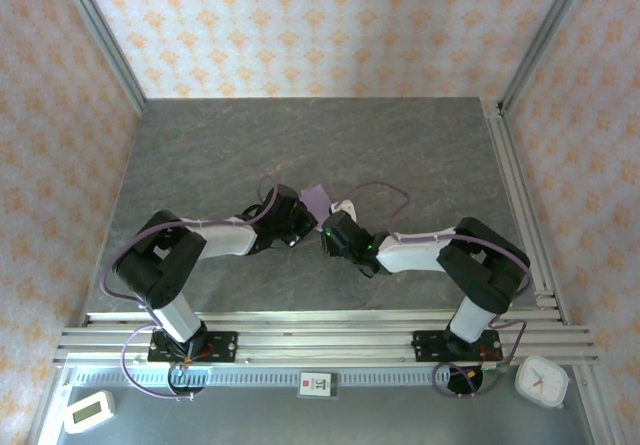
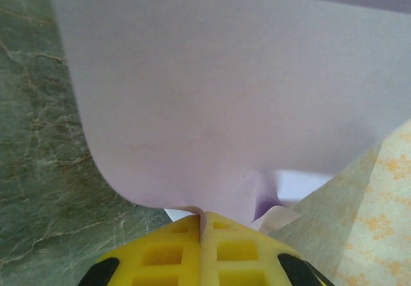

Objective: Fold a paper plane with a square sheet of paper (pick it up from the middle)
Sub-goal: Fourth fold the wing at the center of the table.

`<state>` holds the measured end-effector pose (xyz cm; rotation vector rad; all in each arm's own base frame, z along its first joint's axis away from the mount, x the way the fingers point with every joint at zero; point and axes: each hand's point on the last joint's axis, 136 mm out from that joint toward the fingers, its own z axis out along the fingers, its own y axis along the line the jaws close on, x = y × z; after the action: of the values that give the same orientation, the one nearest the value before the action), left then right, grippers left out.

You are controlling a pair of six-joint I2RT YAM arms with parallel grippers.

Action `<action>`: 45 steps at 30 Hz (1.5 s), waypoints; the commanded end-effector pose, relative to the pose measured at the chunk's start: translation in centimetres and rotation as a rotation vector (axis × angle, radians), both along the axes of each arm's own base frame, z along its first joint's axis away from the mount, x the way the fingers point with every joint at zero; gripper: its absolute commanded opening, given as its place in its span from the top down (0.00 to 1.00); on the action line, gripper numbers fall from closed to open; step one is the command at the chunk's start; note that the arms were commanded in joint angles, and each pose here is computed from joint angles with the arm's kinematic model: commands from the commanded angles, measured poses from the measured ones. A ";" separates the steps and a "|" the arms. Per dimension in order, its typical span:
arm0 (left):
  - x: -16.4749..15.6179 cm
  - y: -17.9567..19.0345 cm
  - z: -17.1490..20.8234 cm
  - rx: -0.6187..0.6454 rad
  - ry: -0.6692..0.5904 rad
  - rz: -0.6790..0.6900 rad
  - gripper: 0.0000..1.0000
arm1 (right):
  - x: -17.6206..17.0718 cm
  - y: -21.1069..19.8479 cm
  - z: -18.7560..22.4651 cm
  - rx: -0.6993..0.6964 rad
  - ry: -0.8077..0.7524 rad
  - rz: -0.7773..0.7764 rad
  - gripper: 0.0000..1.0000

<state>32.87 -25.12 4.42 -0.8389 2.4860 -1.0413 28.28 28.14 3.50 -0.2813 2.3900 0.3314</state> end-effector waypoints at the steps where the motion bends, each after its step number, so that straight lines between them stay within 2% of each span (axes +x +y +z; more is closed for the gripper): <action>1: -0.1 -0.3 1.1 -0.062 -0.007 0.019 1.00 | -0.2 -1.5 0.3 -0.060 -0.031 -0.027 0.54; 9: 0.2 -0.6 1.0 -0.118 0.020 0.029 1.00 | -0.3 -1.0 2.8 -0.022 -0.116 0.021 0.48; 16: 1.3 0.5 0.3 -0.068 0.041 0.028 1.00 | 0.0 -0.6 4.3 -0.017 -0.151 0.049 0.38; 20: 2.3 1.0 0.1 -0.022 0.048 0.017 1.00 | 0.1 0.1 4.3 0.015 -0.130 0.082 0.38; 26: 2.7 0.9 -0.2 -0.019 0.062 0.013 1.00 | 0.0 1.0 3.7 0.025 -0.106 0.124 0.40; 45: 2.8 0.5 0.1 -0.050 0.069 0.013 1.00 | 1.1 -0.1 0.9 -0.070 -0.089 0.041 0.52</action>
<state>35.32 -24.41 4.33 -0.9095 2.5105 -1.0774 28.53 28.36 4.17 -0.4069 2.3316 0.2906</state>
